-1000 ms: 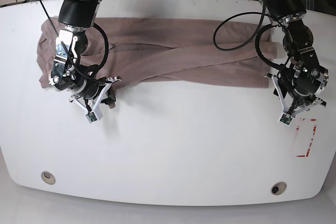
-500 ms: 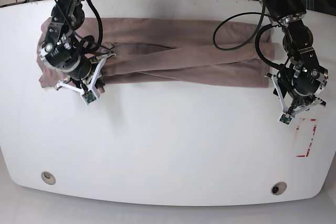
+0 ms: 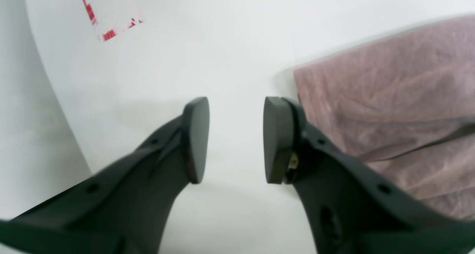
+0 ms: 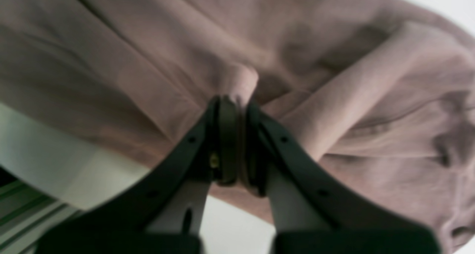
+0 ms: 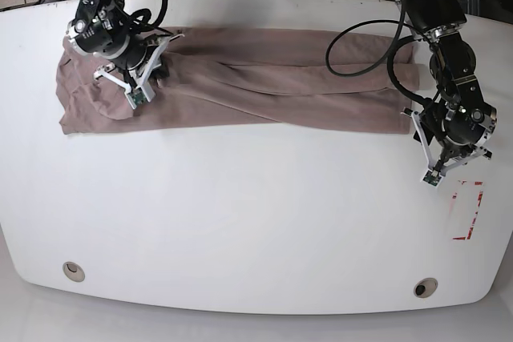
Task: Layout the t-shirt on the table in an organized manner, then fold the t-shirt properly
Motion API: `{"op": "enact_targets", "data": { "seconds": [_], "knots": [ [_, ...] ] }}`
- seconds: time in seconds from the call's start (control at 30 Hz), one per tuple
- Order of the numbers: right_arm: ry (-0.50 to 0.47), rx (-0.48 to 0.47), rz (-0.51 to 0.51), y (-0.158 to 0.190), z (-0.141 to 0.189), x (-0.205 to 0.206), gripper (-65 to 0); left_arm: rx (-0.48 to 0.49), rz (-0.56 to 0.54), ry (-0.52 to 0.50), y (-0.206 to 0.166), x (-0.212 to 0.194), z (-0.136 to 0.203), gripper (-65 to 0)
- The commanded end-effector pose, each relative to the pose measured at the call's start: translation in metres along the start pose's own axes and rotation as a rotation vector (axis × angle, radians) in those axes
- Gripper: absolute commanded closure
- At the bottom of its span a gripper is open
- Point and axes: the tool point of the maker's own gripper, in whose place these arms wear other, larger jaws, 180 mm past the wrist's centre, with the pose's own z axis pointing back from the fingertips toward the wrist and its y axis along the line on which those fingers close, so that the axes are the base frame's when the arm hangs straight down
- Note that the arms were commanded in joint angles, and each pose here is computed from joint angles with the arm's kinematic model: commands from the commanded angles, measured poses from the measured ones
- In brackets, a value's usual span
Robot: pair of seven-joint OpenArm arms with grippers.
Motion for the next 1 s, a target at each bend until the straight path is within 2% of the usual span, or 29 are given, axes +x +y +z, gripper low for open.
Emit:
{"op": "enact_targets", "data": {
  "seconds": [0.0, 0.13, 0.23, 0.33, 0.5, 0.67, 0.97],
  "knots": [
    [-0.035, 0.012, -0.002, 0.002, 0.005, 0.005, -5.1, 0.025, -0.002, -0.056, 0.009, 0.014, 0.005, -22.8],
    [-0.033, 0.036, -0.018, 0.008, 0.007, -0.001, -26.3, 0.016, -0.004, -0.060, 0.004, 0.011, 0.004, -22.8],
    [-0.032, 0.029, -0.047, 0.004, 0.011, -0.008, -36.1, 0.010, -0.016, -0.061, 0.001, 0.012, 0.003, -22.8],
    [-0.047, 0.016, -0.081, -0.005, 0.017, -0.012, -35.0, -0.002, -0.046, -0.063, -0.006, 0.016, 0.002, -22.8],
    [-0.078, -0.006, -0.078, -0.023, 0.028, -0.006, -33.3, -0.019, -0.070, -0.050, -0.016, 0.011, 0.000, -22.8],
    [-0.135, -0.041, -0.051, -0.039, 0.028, 0.022, -33.3, -0.023, -0.070, -0.048, -0.018, 0.010, -0.001, -22.8],
    [-0.138, -0.217, 0.004, -0.082, 0.027, 0.061, -32.8, -0.025, -0.068, -0.051, -0.019, 0.011, -0.001, -22.8]
  ]
}}
